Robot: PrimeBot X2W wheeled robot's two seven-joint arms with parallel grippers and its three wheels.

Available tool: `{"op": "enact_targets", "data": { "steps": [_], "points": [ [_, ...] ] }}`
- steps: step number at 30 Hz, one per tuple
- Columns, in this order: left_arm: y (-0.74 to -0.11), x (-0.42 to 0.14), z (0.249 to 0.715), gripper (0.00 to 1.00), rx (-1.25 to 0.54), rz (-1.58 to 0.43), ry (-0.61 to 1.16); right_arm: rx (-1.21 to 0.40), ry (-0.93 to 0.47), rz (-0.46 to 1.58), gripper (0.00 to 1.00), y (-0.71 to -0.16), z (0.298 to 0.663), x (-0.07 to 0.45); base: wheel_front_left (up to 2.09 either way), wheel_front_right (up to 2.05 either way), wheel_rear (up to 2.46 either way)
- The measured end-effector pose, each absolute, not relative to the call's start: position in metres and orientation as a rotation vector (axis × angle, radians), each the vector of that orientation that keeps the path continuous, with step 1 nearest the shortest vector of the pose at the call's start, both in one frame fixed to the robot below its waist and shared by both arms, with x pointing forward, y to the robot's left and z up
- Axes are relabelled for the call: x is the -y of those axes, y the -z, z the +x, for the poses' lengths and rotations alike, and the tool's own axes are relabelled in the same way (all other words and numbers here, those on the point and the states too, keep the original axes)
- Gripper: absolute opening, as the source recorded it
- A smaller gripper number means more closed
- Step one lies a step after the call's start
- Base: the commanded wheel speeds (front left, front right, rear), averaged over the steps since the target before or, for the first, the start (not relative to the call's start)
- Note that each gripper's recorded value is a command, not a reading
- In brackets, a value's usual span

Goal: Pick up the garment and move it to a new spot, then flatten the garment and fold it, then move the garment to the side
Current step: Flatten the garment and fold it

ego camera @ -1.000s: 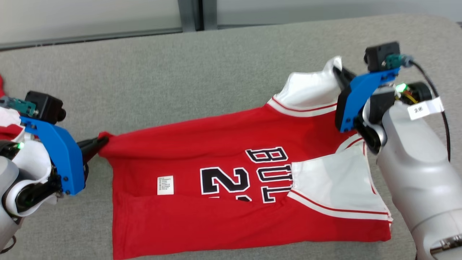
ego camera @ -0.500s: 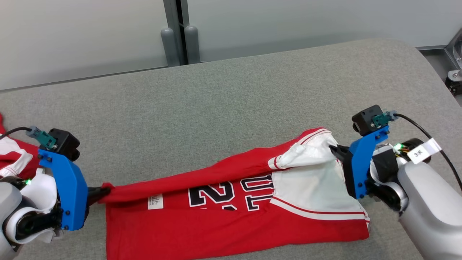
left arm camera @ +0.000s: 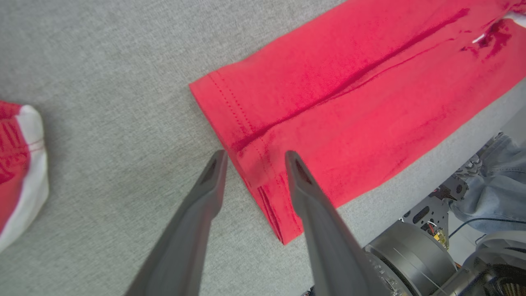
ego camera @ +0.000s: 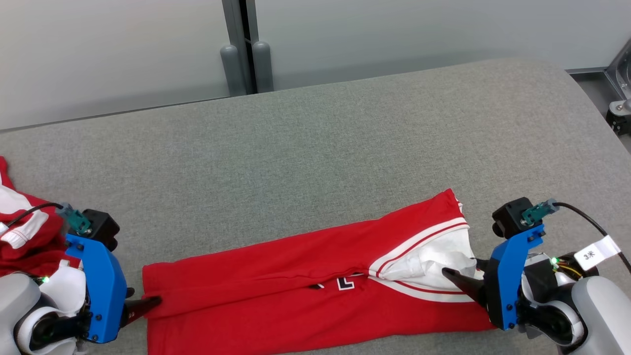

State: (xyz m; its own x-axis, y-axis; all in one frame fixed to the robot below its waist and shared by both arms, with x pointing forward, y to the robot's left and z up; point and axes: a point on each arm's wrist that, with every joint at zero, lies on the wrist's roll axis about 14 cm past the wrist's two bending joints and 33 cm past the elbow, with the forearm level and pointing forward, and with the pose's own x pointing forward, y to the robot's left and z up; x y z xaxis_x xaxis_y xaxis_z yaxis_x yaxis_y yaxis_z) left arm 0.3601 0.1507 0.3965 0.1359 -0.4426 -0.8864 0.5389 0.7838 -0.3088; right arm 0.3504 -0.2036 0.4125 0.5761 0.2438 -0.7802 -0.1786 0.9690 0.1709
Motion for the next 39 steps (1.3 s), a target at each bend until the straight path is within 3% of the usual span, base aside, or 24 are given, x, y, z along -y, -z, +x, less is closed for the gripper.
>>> {"op": "enact_targets", "data": {
  "steps": [5, 16, 21, 28, 33, 39],
  "points": [
    [-0.415, -0.16, 0.378, 1.0, -1.132, 0.106, 0.668, -0.816, -0.248, 0.113, 1.0, -0.445, 0.357, 0.204, 0.0, 0.0, 0.0],
    [-0.501, -0.156, 0.43, 1.0, -0.535, 0.104, 0.553, -0.252, -0.176, 0.07, 1.0, -0.56, 0.381, 0.224, 0.0, 0.0, 0.0],
    [-0.512, -0.159, 0.426, 1.0, -0.389, 0.028, 0.482, -0.102, -0.115, 0.076, 1.0, -0.568, 0.377, 0.231, 0.0, 0.0, 0.0],
    [-0.527, -0.171, 0.423, 1.0, -0.175, -0.093, 0.331, -0.053, -0.004, 0.136, 1.0, -0.538, 0.372, 0.24, 0.0, 0.0, 0.0],
    [-0.545, -0.176, 0.425, 1.0, -0.046, -0.195, 0.236, -0.121, 0.067, 0.173, 1.0, -0.49, 0.358, 0.244, 0.0, 0.0, 0.0],
    [-0.503, -0.187, 0.394, 1.0, -0.08, -0.243, 0.149, -0.213, 0.102, 0.194, 1.0, -0.446, 0.342, 0.243, 0.0, 0.0, 0.0]
  ]
}}
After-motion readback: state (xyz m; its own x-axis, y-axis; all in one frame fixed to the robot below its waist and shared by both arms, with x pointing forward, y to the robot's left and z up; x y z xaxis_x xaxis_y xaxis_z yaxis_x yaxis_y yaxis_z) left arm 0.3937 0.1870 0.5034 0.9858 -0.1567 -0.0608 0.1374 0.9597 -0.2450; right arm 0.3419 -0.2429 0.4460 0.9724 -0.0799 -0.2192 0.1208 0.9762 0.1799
